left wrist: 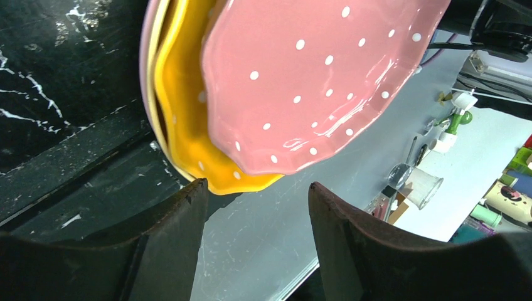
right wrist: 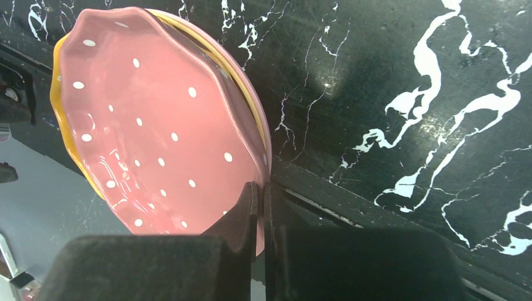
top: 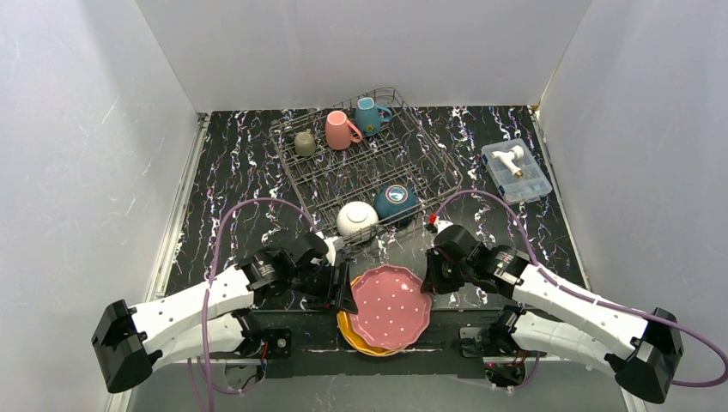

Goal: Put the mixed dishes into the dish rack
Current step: Pick up the plate from the corner of the board.

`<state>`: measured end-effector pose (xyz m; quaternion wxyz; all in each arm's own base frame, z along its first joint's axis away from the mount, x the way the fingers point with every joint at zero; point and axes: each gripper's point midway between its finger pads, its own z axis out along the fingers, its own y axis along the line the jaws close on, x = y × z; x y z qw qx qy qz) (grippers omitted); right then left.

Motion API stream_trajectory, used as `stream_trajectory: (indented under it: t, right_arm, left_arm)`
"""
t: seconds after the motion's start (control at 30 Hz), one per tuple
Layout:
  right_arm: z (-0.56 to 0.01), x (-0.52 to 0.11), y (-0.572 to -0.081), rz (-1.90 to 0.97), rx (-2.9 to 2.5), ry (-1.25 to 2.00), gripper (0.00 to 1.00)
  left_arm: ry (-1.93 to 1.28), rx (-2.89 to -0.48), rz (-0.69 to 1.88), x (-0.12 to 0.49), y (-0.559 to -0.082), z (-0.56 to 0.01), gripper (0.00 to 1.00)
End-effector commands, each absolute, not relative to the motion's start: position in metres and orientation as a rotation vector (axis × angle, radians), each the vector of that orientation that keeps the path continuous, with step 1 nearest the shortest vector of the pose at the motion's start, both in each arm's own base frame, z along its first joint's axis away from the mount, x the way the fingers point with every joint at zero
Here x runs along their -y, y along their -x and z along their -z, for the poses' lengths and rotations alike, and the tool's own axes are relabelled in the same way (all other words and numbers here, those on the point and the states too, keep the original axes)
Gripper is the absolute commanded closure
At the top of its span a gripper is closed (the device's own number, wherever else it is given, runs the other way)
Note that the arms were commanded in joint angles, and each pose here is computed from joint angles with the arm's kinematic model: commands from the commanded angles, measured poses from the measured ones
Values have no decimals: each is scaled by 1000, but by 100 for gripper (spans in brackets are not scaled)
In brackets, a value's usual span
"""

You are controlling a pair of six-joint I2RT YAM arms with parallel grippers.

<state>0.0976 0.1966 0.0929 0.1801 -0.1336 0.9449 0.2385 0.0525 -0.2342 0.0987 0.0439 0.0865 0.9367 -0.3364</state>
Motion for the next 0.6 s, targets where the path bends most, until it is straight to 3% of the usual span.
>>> stream_trajectory:
  t: [0.0, 0.57]
  right_arm:
    - [-139, -216, -112, -794, -2531, 356, 99]
    - [-157, -209, -119, -750, -2495, 327, 99]
  left_arm:
    - [-332, -2858, 1060, 243, -50, -112, 42]
    - [-307, -2908, 997, 262, -58, -85, 51]
